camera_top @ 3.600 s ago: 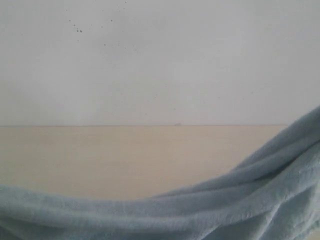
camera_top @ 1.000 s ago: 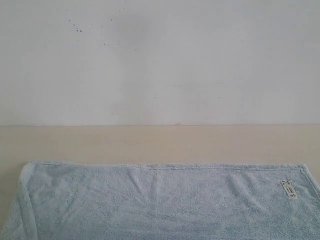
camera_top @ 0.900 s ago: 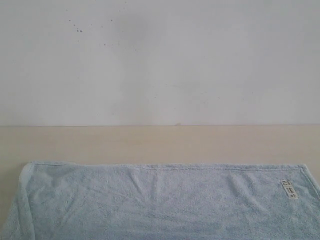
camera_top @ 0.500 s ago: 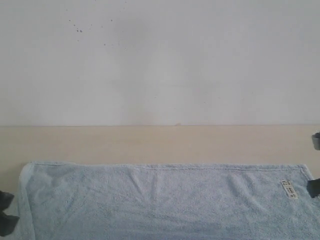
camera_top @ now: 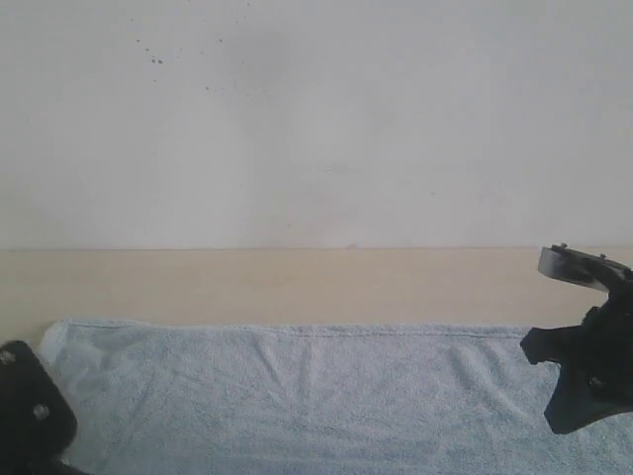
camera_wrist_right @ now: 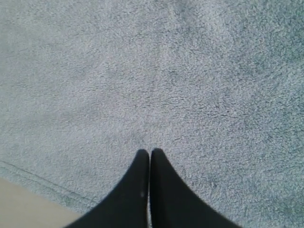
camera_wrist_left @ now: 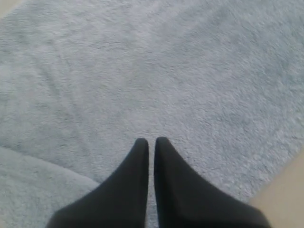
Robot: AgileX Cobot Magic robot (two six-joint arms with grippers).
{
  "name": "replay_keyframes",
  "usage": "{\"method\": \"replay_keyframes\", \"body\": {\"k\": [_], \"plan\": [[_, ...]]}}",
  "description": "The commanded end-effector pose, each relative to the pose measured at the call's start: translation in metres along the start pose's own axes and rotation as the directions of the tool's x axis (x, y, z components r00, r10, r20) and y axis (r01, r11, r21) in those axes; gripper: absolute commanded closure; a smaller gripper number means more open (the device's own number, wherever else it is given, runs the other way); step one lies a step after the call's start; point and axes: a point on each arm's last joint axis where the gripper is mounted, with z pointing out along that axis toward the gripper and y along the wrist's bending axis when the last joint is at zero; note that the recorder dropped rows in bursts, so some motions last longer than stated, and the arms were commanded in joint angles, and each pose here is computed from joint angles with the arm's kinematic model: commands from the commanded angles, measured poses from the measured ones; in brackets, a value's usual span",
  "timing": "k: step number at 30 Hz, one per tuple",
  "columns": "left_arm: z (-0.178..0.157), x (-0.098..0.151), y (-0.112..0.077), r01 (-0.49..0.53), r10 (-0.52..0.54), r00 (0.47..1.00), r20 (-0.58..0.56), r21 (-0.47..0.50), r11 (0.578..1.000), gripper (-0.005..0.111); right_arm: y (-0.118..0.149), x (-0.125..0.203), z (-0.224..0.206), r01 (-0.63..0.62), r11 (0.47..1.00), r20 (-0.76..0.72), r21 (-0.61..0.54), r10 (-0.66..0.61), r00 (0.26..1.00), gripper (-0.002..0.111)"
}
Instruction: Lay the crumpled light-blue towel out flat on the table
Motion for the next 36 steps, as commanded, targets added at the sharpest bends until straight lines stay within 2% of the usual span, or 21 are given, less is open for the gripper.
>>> {"method": "replay_keyframes", "body": {"k": [1, 3, 7, 12, 15, 19, 22, 24, 26, 28, 30, 32, 36], "plan": [[0.011, 0.007, -0.019, -0.193, 0.197, 0.979, -0.051, 0.081, 0.978, 0.102, -0.003, 0.008, 0.012, -0.036, 0.999, 0.004, -0.010, 0.036, 0.999, 0.108], [0.016, 0.013, -0.020, -0.215, 0.226, 0.967, -0.116, 0.096, 0.972, 0.102, -0.004, 0.013, 0.017, -0.059, 0.998, 0.008, -0.023, 0.059, 0.998, 0.108], [0.026, 0.031, -0.019, -0.265, 0.291, 0.910, -0.297, 0.124, 0.956, 0.102, -0.003, 0.018, 0.024, -0.067, 0.996, 0.019, -0.054, 0.068, 0.998, 0.108], [0.030, 0.040, -0.018, -0.250, 0.281, 0.878, -0.388, 0.130, 0.960, 0.102, 0.000, 0.017, 0.025, -0.071, 0.993, 0.042, -0.095, 0.076, 0.996, 0.108], [0.028, 0.043, -0.014, -0.241, 0.257, 0.862, -0.437, 0.093, 0.966, 0.102, 0.002, 0.016, 0.025, -0.067, 0.991, 0.056, -0.116, 0.074, 0.996, 0.108], [0.024, 0.048, -0.004, -0.188, 0.137, 0.846, -0.515, -0.049, 0.981, 0.102, 0.004, 0.015, 0.025, -0.065, 0.988, 0.068, -0.140, 0.075, 0.995, 0.108], [0.019, 0.052, 0.007, -0.158, 0.019, 0.827, -0.563, -0.198, 0.967, 0.102, 0.005, 0.015, 0.025, -0.070, 0.986, 0.067, -0.149, 0.081, 0.994, 0.108], [0.015, 0.054, 0.015, -0.122, -0.097, 0.811, -0.577, -0.329, 0.937, 0.102, 0.005, 0.015, 0.025, -0.070, 0.986, 0.067, -0.149, 0.081, 0.994, 0.108], [0.008, 0.052, 0.023, -0.066, -0.253, 0.790, -0.558, -0.489, 0.870, 0.102, 0.005, 0.014, 0.025, -0.071, 0.986, 0.068, -0.151, 0.082, 0.994, 0.108], [0.006, 0.046, 0.028, -0.060, -0.279, 0.798, -0.534, -0.531, 0.845, 0.102, 0.005, 0.014, 0.025, -0.071, 0.986, 0.068, -0.151, 0.082, 0.994, 0.108], [0.007, 0.036, 0.028, -0.037, -0.274, 0.817, -0.506, -0.522, 0.852, 0.102, 0.005, 0.014, 0.025, -0.071, 0.986, 0.068, -0.151, 0.082, 0.994, 0.108], [0.007, 0.027, 0.026, 0.002, -0.254, 0.851, -0.460, -0.480, 0.877, 0.102, 0.005, 0.014, 0.025, -0.070, 0.986, 0.069, -0.152, 0.081, 0.994, 0.108], [0.011, 0.012, 0.013, 0.053, -0.149, 0.931, -0.332, -0.281, 0.958, 0.102, 0.005, 0.014, 0.025, -0.072, 0.986, 0.073, -0.151, 0.083, 0.994, 0.108]]}}
